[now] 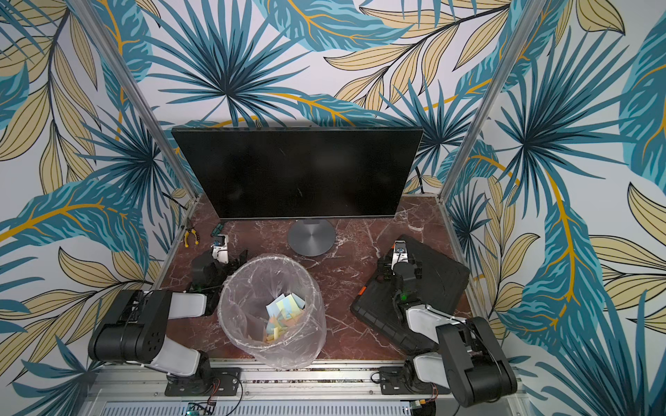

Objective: Remove the sticky note from the monitor
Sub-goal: Reset both arms

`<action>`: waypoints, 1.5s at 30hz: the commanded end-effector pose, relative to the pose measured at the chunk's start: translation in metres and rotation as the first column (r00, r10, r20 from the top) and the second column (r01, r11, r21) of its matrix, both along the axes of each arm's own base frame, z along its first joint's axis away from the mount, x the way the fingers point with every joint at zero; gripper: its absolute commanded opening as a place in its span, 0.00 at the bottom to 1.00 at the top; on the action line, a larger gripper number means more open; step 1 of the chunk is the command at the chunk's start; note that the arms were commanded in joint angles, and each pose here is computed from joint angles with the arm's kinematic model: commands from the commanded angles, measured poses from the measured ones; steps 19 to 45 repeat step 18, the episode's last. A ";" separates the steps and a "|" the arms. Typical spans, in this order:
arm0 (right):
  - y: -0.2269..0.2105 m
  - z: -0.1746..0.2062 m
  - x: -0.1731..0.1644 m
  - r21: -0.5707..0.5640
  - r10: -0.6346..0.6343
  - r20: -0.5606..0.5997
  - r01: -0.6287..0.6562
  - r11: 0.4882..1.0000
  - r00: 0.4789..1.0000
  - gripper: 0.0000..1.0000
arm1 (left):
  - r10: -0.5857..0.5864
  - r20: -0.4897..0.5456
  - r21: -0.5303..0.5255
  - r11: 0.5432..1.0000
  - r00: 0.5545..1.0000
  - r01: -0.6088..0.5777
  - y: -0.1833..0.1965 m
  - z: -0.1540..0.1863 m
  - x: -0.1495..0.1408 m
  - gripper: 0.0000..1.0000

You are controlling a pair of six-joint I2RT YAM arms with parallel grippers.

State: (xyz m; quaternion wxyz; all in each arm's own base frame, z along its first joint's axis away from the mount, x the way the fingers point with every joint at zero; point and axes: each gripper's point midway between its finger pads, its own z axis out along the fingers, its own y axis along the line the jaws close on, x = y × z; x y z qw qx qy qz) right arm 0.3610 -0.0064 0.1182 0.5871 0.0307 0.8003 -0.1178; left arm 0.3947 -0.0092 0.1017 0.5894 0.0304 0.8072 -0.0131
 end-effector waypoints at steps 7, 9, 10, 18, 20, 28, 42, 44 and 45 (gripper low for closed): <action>-0.008 -0.006 0.032 0.089 0.033 0.041 -0.036 0.995 0.999 0.99 | 0.002 0.026 0.017 1.000 1.000 -0.002 -0.001 0.013 0.009 1.00; -0.007 -0.008 0.036 0.091 0.034 0.016 -0.035 0.995 0.999 1.00 | 0.002 0.026 0.017 1.000 1.000 -0.002 -0.001 0.013 0.009 1.00; -0.008 -0.008 0.036 0.091 0.032 0.018 -0.033 0.995 0.999 1.00 | 0.003 0.025 0.017 1.000 1.000 -0.003 -0.001 0.012 0.009 1.00; -0.008 -0.008 0.036 0.092 0.034 0.015 -0.035 0.995 0.999 0.99 | 0.005 0.024 0.024 1.000 1.000 -0.006 -0.001 0.013 0.009 1.00; -0.008 -0.008 0.036 0.092 0.034 0.015 -0.035 0.995 0.999 0.99 | 0.005 0.024 0.024 1.000 1.000 -0.006 -0.001 0.013 0.009 1.00; -0.008 -0.008 0.036 0.092 0.034 0.015 -0.035 0.995 0.999 0.99 | 0.005 0.024 0.024 1.000 1.000 -0.006 -0.001 0.013 0.009 1.00; -0.008 -0.008 0.036 0.092 0.034 0.015 -0.035 0.995 0.999 0.99 | 0.005 0.024 0.024 1.000 1.000 -0.006 -0.001 0.013 0.009 1.00; -0.008 -0.008 0.036 0.092 0.034 0.015 -0.035 0.995 0.999 0.99 | 0.005 0.024 0.024 1.000 1.000 -0.006 -0.001 0.013 0.009 1.00; -0.008 -0.008 0.036 0.092 0.034 0.015 -0.035 0.995 0.999 0.99 | 0.005 0.024 0.024 1.000 1.000 -0.006 -0.001 0.013 0.009 1.00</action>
